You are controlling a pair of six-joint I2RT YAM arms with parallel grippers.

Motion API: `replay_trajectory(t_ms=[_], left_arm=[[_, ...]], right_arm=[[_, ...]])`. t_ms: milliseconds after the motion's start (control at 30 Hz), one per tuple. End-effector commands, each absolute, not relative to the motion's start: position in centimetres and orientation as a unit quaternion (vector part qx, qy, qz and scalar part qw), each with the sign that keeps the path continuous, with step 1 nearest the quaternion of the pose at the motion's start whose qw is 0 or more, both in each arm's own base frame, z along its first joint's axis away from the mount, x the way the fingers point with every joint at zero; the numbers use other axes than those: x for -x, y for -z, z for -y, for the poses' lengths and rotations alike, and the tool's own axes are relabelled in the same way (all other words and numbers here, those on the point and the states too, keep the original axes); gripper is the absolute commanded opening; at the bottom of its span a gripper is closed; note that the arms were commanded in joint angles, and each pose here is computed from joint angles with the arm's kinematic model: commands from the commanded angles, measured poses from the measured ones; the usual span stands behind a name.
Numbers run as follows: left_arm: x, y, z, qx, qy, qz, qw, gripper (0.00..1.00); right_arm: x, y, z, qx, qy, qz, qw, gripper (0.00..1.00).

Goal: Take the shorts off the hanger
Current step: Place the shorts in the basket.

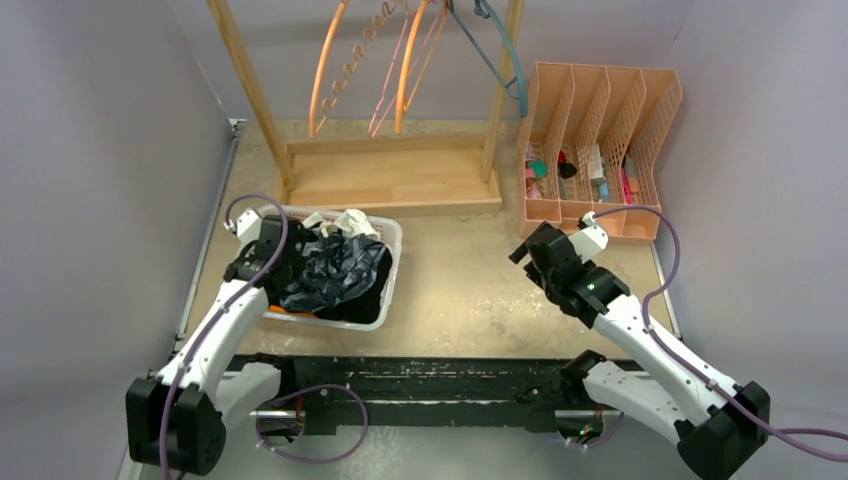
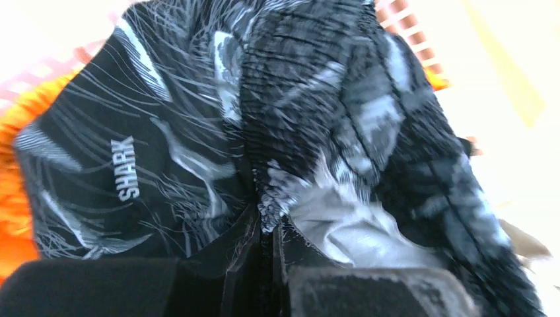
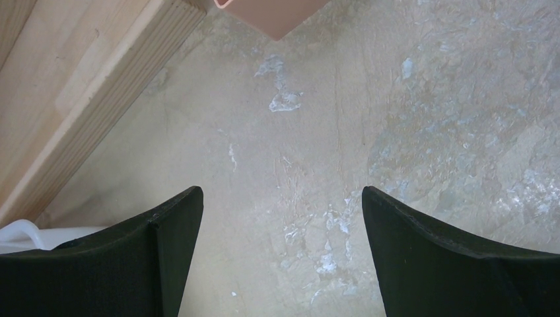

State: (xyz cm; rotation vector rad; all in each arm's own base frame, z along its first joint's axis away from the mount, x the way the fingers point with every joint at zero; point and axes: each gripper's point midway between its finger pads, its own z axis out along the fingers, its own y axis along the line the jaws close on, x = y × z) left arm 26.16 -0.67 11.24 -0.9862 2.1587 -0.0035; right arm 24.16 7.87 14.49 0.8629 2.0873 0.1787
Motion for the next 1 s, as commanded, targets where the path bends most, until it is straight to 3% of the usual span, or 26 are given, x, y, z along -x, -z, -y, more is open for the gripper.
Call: replay_trajectory(t_ms=[0, 100, 167, 300, 400, 733, 967], left_arm=[[-25.1, -5.7, 2.6, 0.400, 0.019, -0.868, 0.294, 0.07], [-25.1, -5.9, 2.0, 0.410, -0.003, -0.865, 0.288, 0.08], [-25.7, -8.2, 1.1, 0.415, -0.011, -0.852, 0.320, 0.13], [-26.2, -13.6, -0.3, 0.410, -0.017, -0.826, 0.386, 0.41], [-25.9, -16.7, -1.1, 0.409, -0.020, -0.813, 0.415, 0.52], [-24.6, -20.1, 1.1, 0.363, 0.056, -0.824, 0.431, 0.59], [-24.0, -21.1, 4.0, 0.336, 0.157, -0.814, 0.447, 0.52]], right_arm=[[-25.3, -15.5, -8.8, -0.338, -0.083, -0.834, 0.429, 0.91], [-25.2, -15.4, -8.9, -0.325, -0.072, -0.844, 0.422, 0.91], [-25.2, -15.6, -8.7, -0.318, -0.065, -0.846, 0.423, 0.92], [-25.4, -16.4, -9.2, -0.296, -0.081, -0.846, 0.436, 0.93], [-25.6, -17.2, -10.2, -0.279, -0.115, -0.844, 0.444, 0.93], [-25.9, -21.3, -11.4, -0.227, -0.194, -0.807, 0.510, 0.93], [-25.3, -24.2, -11.6, -0.191, -0.236, -0.774, 0.556, 0.93]])
